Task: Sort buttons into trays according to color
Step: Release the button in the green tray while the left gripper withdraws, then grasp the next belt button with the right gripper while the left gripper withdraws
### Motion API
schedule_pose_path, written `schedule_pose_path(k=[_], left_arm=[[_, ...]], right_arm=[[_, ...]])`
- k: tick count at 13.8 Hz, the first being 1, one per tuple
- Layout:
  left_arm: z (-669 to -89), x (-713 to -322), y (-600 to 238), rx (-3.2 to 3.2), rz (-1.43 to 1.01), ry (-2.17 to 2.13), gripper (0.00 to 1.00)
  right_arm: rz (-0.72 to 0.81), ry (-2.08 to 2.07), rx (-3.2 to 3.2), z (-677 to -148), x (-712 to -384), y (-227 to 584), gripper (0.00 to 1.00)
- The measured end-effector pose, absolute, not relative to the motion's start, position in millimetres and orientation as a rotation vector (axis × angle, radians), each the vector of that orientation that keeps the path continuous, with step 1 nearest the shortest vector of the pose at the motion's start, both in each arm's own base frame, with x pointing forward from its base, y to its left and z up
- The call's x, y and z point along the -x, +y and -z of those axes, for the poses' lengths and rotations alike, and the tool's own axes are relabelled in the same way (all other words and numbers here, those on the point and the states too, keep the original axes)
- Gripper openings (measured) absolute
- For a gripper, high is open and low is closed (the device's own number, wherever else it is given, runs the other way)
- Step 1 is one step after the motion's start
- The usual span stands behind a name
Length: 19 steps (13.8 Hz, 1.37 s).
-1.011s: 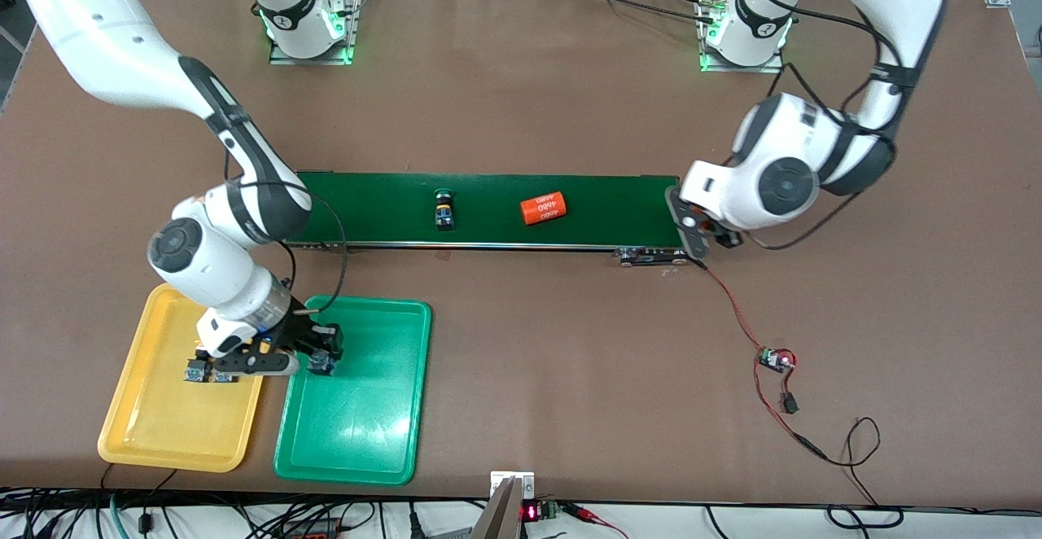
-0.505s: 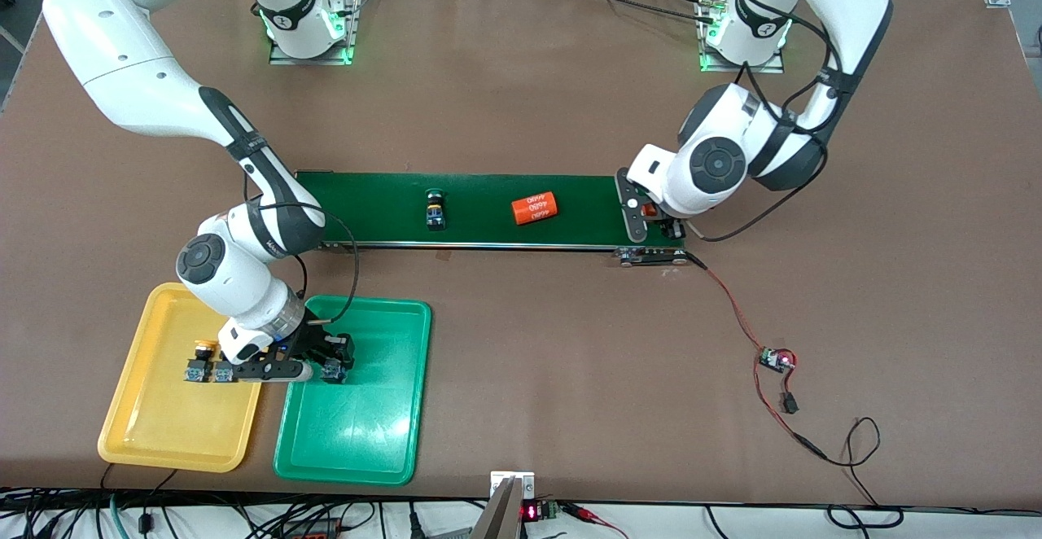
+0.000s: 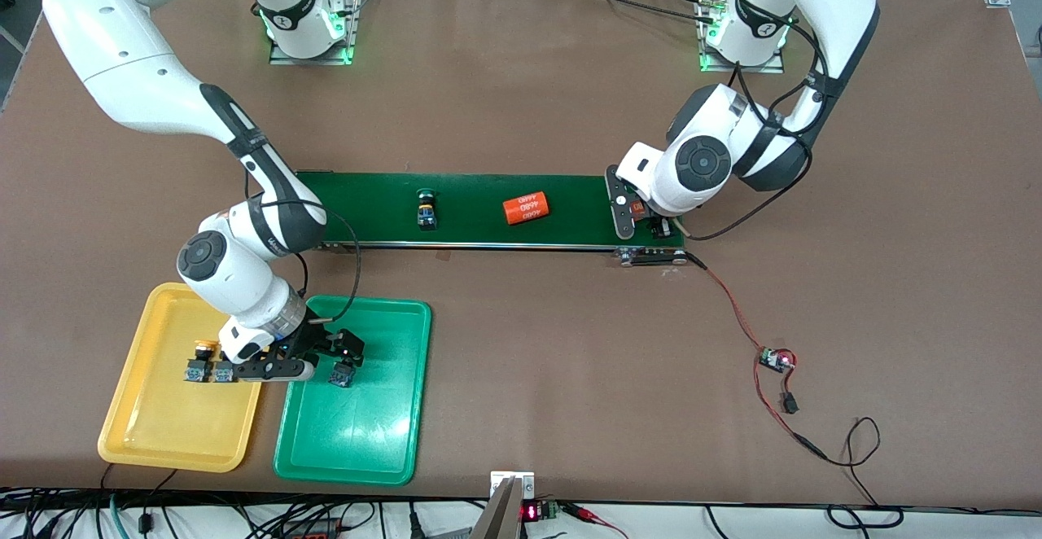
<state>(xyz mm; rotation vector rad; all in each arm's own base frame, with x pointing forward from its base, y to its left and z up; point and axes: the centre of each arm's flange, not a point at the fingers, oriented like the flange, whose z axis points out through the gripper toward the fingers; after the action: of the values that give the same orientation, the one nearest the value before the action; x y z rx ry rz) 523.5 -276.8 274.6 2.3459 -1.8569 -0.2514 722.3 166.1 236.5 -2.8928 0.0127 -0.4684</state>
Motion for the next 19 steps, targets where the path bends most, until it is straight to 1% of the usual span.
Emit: schedule_pose_path(k=[1, 2, 6, 8, 10, 15, 17, 19], left_arm=[[-283.6, -527.4, -270.8, -2.365, 0.243, -1.849, 0.98], [-295.4, -531.4, -260.4, -2.389, 0.253, -1.836, 1.0], [-368.8, -548.8, -210.1, -2.549, 0.353, -1.667, 1.0], [-400.0, -557.7, -191.2, -2.663, 0.382, -1.507, 1.0], [-417.6, -566.9, -169.6, -2.797, 0.372, -1.263, 1.0], [-465.4, -581.1, -76.9, -3.062, 0.254, -0.506, 1.0], [-495.8, -578.3, -42.3, -3.082, 0.172, -0.177, 1.0], [-537.3, -567.1, -18.4, -3.08, 0.074, 0.02, 1.0]], right_arm=[[0.458, 0.012, 2.905, -245.1, -712.5, 170.7, 1.0], [0.438, 0.011, 2.925, -255.1, -698.5, 175.9, 1.0], [0.254, -0.037, 3.07, -297.3, -624.7, 208.8, 1.0], [0.224, -0.044, 3.101, -315.1, -595.7, 232.0, 1.0], [0.195, -0.038, 3.116, -314.4, -571.9, 247.4, 1.0], [0.081, -0.063, 3.144, -281.8, -537.9, 256.1, 1.0], [0.057, -0.076, 3.148, -275.6, -530.4, 258.6, 1.0], [0.054, -0.087, 3.145, -275.7, -527.3, 262.8, 1.0]])
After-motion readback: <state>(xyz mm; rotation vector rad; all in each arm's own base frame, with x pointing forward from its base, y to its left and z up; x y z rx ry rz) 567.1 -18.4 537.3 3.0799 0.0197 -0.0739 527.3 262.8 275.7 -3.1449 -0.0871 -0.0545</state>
